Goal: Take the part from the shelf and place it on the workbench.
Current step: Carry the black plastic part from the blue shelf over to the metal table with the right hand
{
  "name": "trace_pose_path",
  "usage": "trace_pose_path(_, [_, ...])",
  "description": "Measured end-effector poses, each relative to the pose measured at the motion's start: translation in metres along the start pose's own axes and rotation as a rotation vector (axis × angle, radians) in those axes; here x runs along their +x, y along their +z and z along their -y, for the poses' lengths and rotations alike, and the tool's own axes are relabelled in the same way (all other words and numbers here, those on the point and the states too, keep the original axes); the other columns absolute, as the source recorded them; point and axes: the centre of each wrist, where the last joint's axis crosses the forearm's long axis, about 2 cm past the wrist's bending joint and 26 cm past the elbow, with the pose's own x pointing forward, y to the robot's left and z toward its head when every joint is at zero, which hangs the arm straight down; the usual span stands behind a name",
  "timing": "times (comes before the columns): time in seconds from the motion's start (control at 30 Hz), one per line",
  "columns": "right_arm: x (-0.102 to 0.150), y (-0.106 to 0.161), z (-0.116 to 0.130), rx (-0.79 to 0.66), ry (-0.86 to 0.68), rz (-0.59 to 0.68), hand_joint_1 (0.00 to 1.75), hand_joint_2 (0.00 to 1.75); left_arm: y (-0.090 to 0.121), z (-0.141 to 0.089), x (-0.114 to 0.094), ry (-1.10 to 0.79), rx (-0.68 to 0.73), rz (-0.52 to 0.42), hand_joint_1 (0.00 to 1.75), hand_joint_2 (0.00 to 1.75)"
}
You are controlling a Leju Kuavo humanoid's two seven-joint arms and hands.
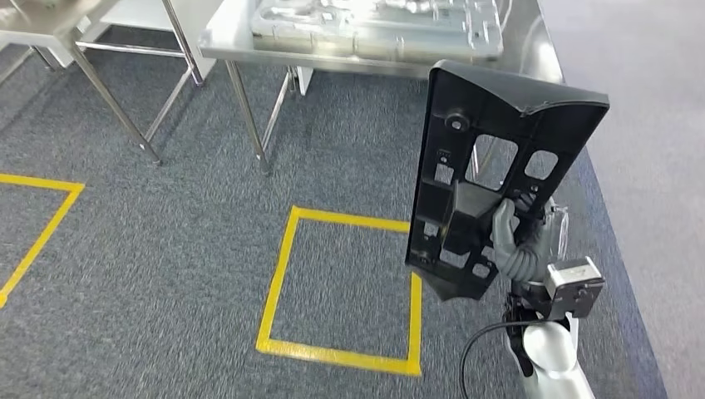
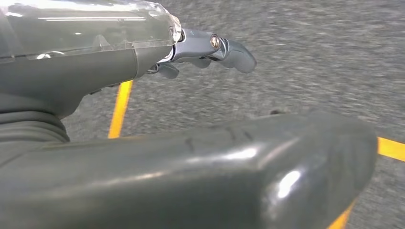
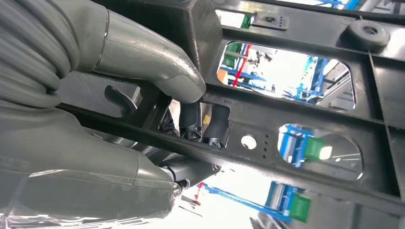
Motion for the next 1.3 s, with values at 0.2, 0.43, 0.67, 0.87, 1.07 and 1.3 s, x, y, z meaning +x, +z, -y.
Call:
trace_pose_path(0.2, [-0.005,-0.005,0.008,0.035,0.027,-0.076,1.75,1.75,0.002,-0.001,-0.003,-0.005,-0.013,-0.014,0.00,0.00])
trace_pose_path(0.43, [-0.014,-0.027,0.027,0.070,0.070,-0.110,1.75,1.75,0.000,0.001,0.000,-0.009,-0.020,-0.014,0.00,0.00])
trace_pose_path(0.67, [-0.023,-0.137,0.048,0.095,0.262,-0.104,1.75,1.75,-0.003,0.004,0.006,0.000,-0.012,-0.023,0.00,0.00])
trace_pose_path(0.87, [-0.015,-0.208,0.053,0.081,0.341,-0.101,1.75,1.75,0.000,0.001,0.000,0.006,-0.002,-0.044,0.00,0.00])
trace_pose_path(1.07, [0.024,-0.291,0.062,0.012,0.512,0.008,1.75,1.75,-0.002,0.002,0.004,0.014,-0.003,-0.046,0.00,0.00])
trace_pose_path(1.3, [0.015,-0.296,0.055,0.055,0.584,-0.024,1.75,1.75,0.003,0.003,-0.003,0.012,-0.006,-0.065,0.00,0.00])
